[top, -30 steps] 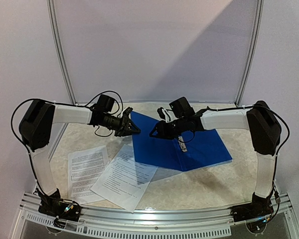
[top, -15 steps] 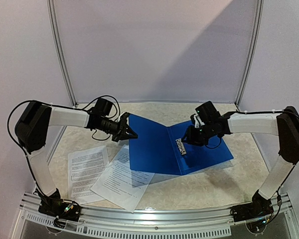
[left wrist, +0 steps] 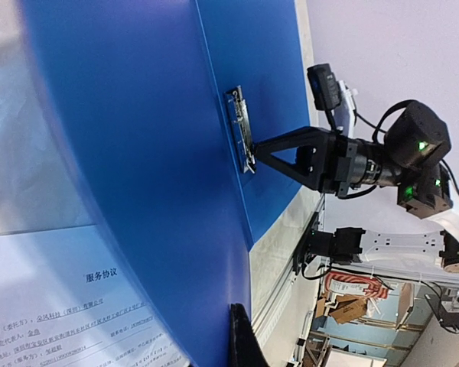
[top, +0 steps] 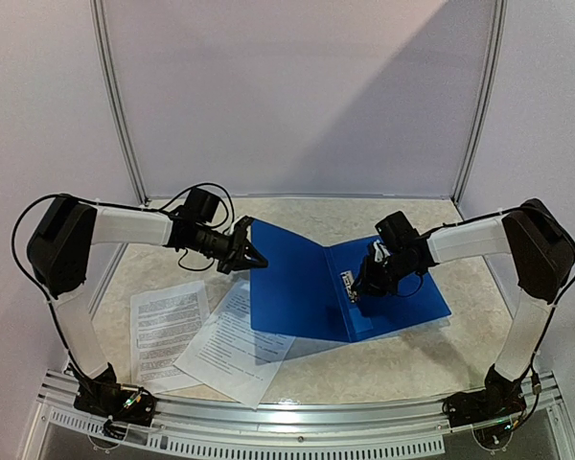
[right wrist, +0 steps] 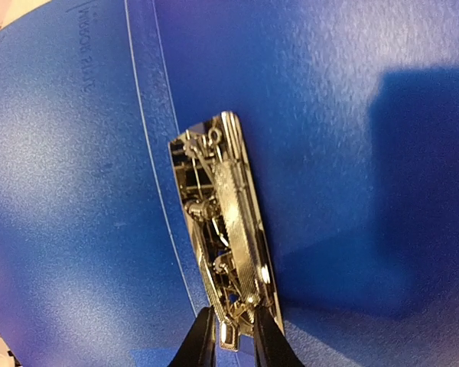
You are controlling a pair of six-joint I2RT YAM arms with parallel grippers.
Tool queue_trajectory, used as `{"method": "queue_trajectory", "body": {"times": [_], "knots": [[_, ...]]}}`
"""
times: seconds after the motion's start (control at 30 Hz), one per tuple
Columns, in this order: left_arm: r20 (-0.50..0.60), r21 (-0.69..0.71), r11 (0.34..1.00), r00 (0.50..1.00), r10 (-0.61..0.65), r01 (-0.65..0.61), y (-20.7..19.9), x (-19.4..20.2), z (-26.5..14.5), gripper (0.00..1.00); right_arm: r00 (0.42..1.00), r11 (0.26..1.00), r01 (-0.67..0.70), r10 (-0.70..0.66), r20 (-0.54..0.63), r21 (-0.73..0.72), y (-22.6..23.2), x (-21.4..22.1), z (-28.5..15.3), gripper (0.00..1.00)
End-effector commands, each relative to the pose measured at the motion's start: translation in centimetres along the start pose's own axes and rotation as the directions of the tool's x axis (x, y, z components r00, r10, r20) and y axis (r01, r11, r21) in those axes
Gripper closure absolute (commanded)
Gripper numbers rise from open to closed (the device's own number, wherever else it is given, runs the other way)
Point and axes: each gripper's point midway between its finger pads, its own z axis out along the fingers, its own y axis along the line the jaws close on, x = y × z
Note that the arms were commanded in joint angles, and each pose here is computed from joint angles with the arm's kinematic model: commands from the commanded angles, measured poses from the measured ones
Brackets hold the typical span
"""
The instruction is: Put the files into the folder
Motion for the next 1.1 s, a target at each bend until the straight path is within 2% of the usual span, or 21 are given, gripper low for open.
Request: {"method": "queue_trajectory", "body": {"times": [0.0, 0.4, 0.5, 0.63, 0.87, 1.07], "knots": [[0.007, 0.006, 0.999, 0.999, 0.032, -0.032, -1.2, 0.2, -0.1, 1.0, 0.998, 0.997, -0.038, 0.035, -0.042, -0.066, 0.7, 1.2, 0.2, 0.83], [0.007, 0.002, 1.0, 1.0, 0.024, -0.024, -0.9, 0.2, 0.1, 1.0, 0.996, 0.995, -0.07, 0.066, -0.058, -0.066, 0.3, 2.6, -0.2, 0.84], [0.003, 0.003, 1.0, 1.0, 0.017, -0.017, -0.8, 0.3, 0.2, 1.0, 0.996, 0.995, -0.072, 0.068, -0.053, -0.064, 0.1, 2.4, 0.3, 0.94], [0.003, 0.002, 1.0, 1.0, 0.018, -0.018, -0.9, 0.3, 0.2, 1.0, 0.995, 0.994, -0.086, 0.082, -0.065, -0.074, -0.1, 2.7, 0.8, 1.0], [0.005, 0.01, 1.0, 1.0, 0.023, -0.023, -1.3, 0.1, 0.1, 1.0, 0.989, 0.986, -0.131, 0.122, -0.085, -0.104, -0.6, 3.8, 1.2, 1.0], [0.005, 0.013, 0.999, 0.999, 0.039, -0.039, -1.9, -0.1, -0.1, 1.0, 0.983, 0.987, -0.159, 0.156, -0.102, -0.026, -3.3, 5.0, 2.6, 1.0]]}}
